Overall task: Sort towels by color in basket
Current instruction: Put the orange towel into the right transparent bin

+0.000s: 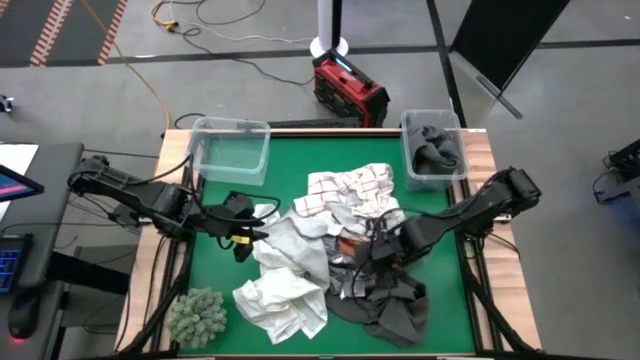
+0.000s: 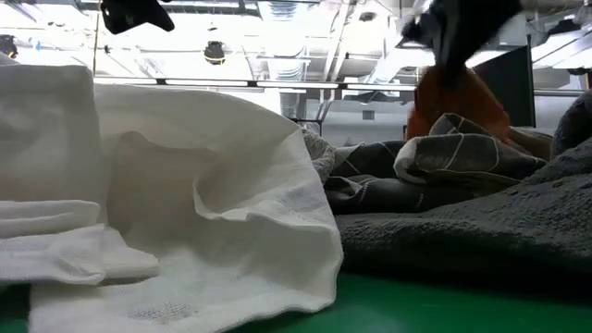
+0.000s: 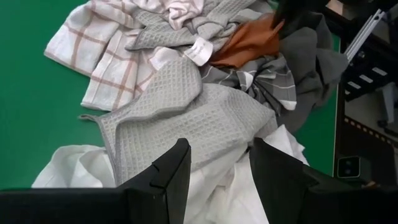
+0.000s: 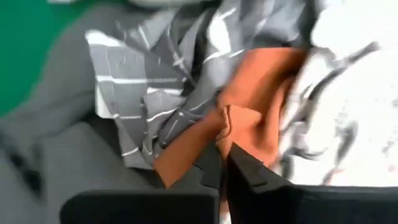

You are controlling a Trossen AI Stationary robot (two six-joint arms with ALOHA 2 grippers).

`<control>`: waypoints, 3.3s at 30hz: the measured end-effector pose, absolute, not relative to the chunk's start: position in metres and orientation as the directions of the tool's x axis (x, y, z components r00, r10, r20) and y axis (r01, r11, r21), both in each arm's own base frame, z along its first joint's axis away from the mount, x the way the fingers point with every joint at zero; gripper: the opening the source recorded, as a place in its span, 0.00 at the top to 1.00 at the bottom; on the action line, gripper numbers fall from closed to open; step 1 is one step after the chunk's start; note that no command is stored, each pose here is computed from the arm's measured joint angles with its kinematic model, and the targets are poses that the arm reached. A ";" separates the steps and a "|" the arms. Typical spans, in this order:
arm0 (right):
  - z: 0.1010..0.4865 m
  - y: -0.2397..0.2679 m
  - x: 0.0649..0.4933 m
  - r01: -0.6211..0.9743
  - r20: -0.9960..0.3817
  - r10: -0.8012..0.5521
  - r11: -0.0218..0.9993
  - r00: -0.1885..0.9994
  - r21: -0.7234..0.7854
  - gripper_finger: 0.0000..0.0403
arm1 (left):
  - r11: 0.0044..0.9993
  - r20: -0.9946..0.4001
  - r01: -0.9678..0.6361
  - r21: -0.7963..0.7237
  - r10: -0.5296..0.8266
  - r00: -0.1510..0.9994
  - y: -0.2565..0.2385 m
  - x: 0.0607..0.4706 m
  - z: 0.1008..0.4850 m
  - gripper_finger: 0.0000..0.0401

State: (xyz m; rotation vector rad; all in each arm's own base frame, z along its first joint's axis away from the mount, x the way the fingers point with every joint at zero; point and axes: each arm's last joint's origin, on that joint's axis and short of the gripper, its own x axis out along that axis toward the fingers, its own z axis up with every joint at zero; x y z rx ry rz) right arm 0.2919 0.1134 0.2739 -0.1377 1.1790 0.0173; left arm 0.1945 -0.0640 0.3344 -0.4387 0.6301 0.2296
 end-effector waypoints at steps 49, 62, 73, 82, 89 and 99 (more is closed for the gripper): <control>0.471 -0.065 0.194 0.663 -0.412 -0.909 0.350 0.068 -0.662 0.95 | 0.852 -0.478 -0.406 -0.330 0.220 0.850 -0.062 0.201 0.345 0.61; 0.432 -0.100 0.152 0.798 -0.507 -0.846 0.187 -0.167 -0.574 0.95 | 0.851 -0.455 -0.393 -0.350 0.212 0.865 -0.059 0.195 0.350 0.61; 0.386 -0.112 0.131 0.791 -0.681 -0.693 0.271 -0.235 -0.549 0.95 | 0.846 -0.424 -0.383 -0.371 0.213 0.880 -0.058 0.190 0.356 0.61; 0.323 -0.119 0.127 0.746 -0.688 -0.600 0.215 -0.409 -0.631 0.94 | 0.850 -0.422 -0.385 -0.359 0.220 0.879 -0.058 0.190 0.356 0.61; 0.282 -0.122 0.145 0.647 -0.735 -0.561 0.406 -0.381 -0.645 0.92 | 0.849 -0.422 -0.386 -0.361 0.220 0.879 -0.058 0.190 0.356 0.61; 0.258 -0.141 0.167 0.641 -0.836 -0.476 0.558 -0.272 -0.526 0.87 | 0.839 -0.423 -0.391 -0.377 0.220 0.879 -0.058 0.190 0.356 0.61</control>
